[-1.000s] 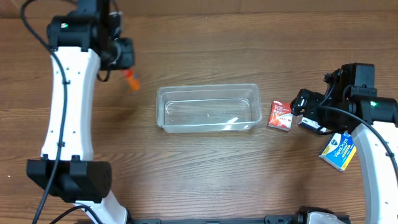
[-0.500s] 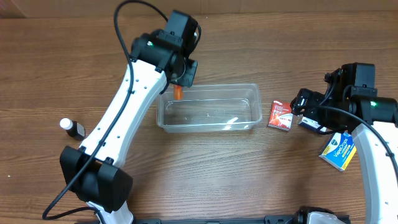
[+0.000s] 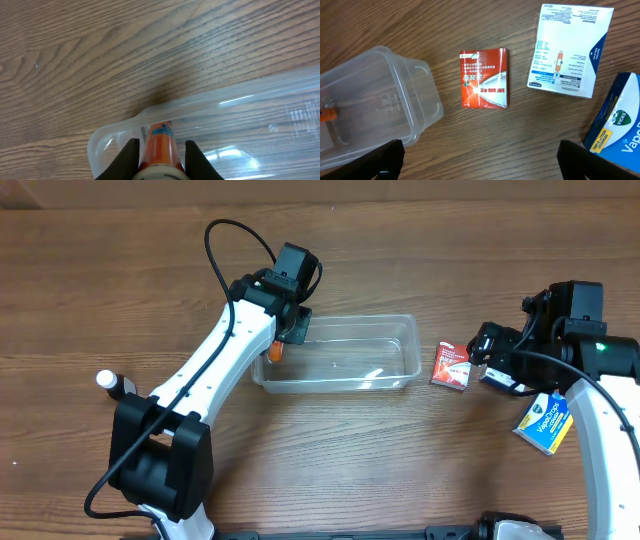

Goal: Pack container
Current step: 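Lift orange tube with left gripper and lower it into container, then move left gripper to small dark bottle and grasp it, then carry dark bottle with left gripper and place it in container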

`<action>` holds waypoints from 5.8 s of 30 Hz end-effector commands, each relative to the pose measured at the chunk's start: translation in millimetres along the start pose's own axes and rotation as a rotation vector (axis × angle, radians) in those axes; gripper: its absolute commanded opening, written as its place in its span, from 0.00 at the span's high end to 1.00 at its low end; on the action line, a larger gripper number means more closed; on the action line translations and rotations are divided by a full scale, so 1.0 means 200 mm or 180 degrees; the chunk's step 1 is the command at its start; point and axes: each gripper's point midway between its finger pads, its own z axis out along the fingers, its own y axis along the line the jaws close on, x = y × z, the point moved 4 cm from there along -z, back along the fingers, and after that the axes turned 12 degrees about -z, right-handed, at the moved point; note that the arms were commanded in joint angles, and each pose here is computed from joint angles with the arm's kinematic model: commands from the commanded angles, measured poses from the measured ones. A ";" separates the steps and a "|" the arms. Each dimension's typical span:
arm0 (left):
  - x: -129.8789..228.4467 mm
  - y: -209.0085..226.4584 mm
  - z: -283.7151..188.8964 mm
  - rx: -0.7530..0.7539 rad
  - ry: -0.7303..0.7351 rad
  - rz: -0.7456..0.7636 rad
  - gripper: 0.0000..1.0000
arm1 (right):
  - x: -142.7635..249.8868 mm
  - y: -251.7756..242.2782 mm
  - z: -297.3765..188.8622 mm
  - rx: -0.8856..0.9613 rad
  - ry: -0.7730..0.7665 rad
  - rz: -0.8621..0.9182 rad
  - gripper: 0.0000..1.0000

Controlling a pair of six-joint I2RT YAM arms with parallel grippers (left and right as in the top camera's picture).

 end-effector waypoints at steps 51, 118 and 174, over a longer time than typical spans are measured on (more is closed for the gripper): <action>-0.22 0.14 -0.32 -0.0343 -0.0676 -0.0223 0.48 | -0.04 0.00 -0.03 -0.0016 -0.0089 0.0007 0.00; 0.47 1.47 0.15 -0.0434 0.1357 -0.2587 0.96 | -0.03 0.01 -0.03 -0.0027 -0.0065 0.0012 0.00; 0.27 0.08 0.08 -0.0175 0.0984 -0.1042 0.91 | -0.03 0.01 -0.03 -0.0052 -0.0061 0.0013 0.00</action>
